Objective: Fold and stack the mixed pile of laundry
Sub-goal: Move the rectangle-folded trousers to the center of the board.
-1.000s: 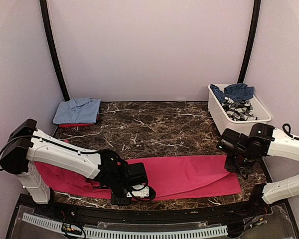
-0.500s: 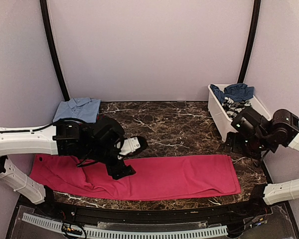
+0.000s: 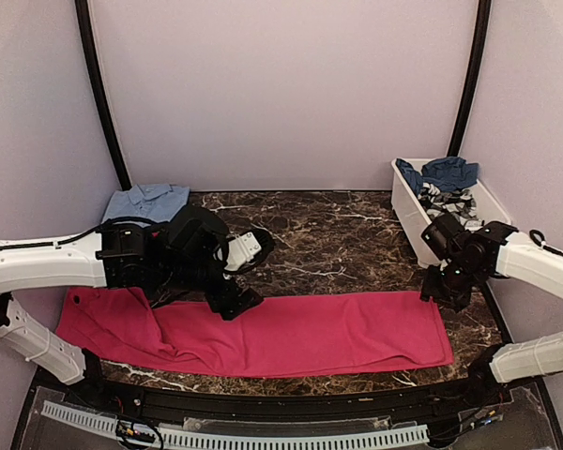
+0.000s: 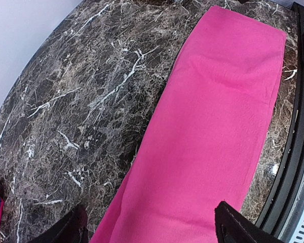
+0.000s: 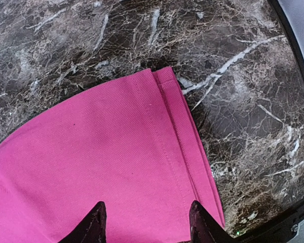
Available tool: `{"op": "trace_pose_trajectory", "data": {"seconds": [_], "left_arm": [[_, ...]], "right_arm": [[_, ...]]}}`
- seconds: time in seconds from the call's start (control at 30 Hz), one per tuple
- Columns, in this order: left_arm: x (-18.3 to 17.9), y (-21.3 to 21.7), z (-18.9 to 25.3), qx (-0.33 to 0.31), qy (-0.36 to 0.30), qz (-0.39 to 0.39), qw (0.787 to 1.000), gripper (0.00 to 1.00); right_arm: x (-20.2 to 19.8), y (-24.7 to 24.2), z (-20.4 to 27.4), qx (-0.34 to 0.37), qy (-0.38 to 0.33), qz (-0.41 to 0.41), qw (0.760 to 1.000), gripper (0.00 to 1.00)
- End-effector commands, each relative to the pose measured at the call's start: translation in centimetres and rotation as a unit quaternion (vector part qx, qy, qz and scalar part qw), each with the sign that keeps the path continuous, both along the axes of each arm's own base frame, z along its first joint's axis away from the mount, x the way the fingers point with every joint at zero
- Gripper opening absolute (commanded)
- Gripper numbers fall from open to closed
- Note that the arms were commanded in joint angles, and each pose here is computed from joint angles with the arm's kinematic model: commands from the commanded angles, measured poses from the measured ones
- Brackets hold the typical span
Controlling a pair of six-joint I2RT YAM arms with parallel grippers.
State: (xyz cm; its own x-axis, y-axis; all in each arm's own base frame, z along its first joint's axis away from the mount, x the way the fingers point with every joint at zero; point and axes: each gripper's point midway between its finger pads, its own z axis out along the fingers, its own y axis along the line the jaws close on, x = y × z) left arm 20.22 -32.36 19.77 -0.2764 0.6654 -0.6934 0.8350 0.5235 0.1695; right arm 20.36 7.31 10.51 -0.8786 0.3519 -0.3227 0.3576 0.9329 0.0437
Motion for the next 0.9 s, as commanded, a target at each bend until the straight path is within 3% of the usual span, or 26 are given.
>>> {"op": "trace_pose_trajectory", "data": {"seconds": [0.0,0.27,0.33,0.7,0.73,0.8,0.87], "left_arm": [[0.9,-1.2,1.7,-0.035,-0.005,0.007,0.999,0.85],[1.5,-2.1,-1.5,-0.033,0.053,0.022,0.998,0.83],[1.5,-2.3,-2.1,-0.037,0.069,0.027,0.997,0.82],[1.5,-2.8,-1.4,-0.067,0.068,0.024,0.995,0.8],[1.5,-2.8,-1.6,-0.067,0.068,0.025,0.995,0.8],[1.6,-2.6,-2.0,-0.066,0.072,0.027,0.995,0.81],[2.3,-1.8,-3.0,-0.058,0.085,0.053,0.993,0.81]], "right_arm": [[2.2,0.4,-1.2,0.035,-0.019,-0.028,0.999,0.52],[1.2,-1.4,-7.5,0.023,0.063,-0.052,0.996,0.47],[1.2,-1.6,-7.9,0.015,0.066,-0.056,0.996,0.38],[1.3,-2.5,-9.2,-0.026,0.107,-0.066,0.992,0.25],[1.1,-2.6,-9.2,-0.032,0.115,-0.069,0.99,0.26],[1.0,-2.8,-8.6,-0.047,0.116,-0.069,0.99,0.4],[0.9,-2.7,-8.2,-0.042,0.112,-0.068,0.991,0.44]]}}
